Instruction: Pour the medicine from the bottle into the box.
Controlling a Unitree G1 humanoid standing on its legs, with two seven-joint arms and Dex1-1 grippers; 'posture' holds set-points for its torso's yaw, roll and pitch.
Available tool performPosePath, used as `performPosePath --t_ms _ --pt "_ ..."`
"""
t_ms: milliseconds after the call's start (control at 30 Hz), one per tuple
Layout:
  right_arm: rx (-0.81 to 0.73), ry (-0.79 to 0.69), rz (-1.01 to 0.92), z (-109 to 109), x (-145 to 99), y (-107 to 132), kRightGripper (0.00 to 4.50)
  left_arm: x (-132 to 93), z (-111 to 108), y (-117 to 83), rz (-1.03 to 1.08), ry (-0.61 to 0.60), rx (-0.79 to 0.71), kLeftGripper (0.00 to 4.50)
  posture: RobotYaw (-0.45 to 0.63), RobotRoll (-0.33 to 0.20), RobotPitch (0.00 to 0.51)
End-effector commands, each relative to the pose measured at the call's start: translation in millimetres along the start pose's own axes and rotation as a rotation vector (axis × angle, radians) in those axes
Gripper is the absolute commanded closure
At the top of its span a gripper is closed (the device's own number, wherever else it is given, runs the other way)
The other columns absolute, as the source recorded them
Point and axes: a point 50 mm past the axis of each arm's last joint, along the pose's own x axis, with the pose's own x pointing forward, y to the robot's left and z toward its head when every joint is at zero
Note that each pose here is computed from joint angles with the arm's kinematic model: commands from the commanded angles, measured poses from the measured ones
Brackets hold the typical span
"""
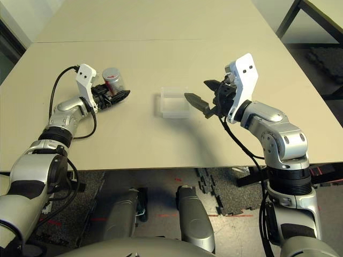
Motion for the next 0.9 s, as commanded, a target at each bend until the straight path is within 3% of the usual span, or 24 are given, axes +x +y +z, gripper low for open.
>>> performPosePath --t_ms 33,267,433,667,900 --pt "-0.006 -0.002 0.015 0.5 4.4 2.5 0.00 1.7 9.4 -0.1 -0.036 -0.027 0.028 2.00 -0.23 0.000 0.132" --pt "-0.033 -0.021 0.063 12.7 12.7 6.1 0.00 11.0 33.5 -12.7 -0.234 -0.060 0.088 2.00 -0.22 0.000 0.127" --pt "-0.076 -0.017 0.180 29.1 29.3 23.8 0.00 19.5 49.0 -23.0 -0.387 -0.027 0.138 2.00 -0.21 0.000 0.118" --pt "-0.125 -0.055 0.196 46.9 58.3 43.0 0.00 35.3 53.9 -38.4 -0.454 -0.022 0.151 2.00 -0.22 0.000 0.115" --pt "-0.180 -0.042 0.158 46.1 75.2 46.8 0.00 45.6 50.3 -54.8 -0.523 -0.020 0.144 2.00 -0.24 0.000 0.116"
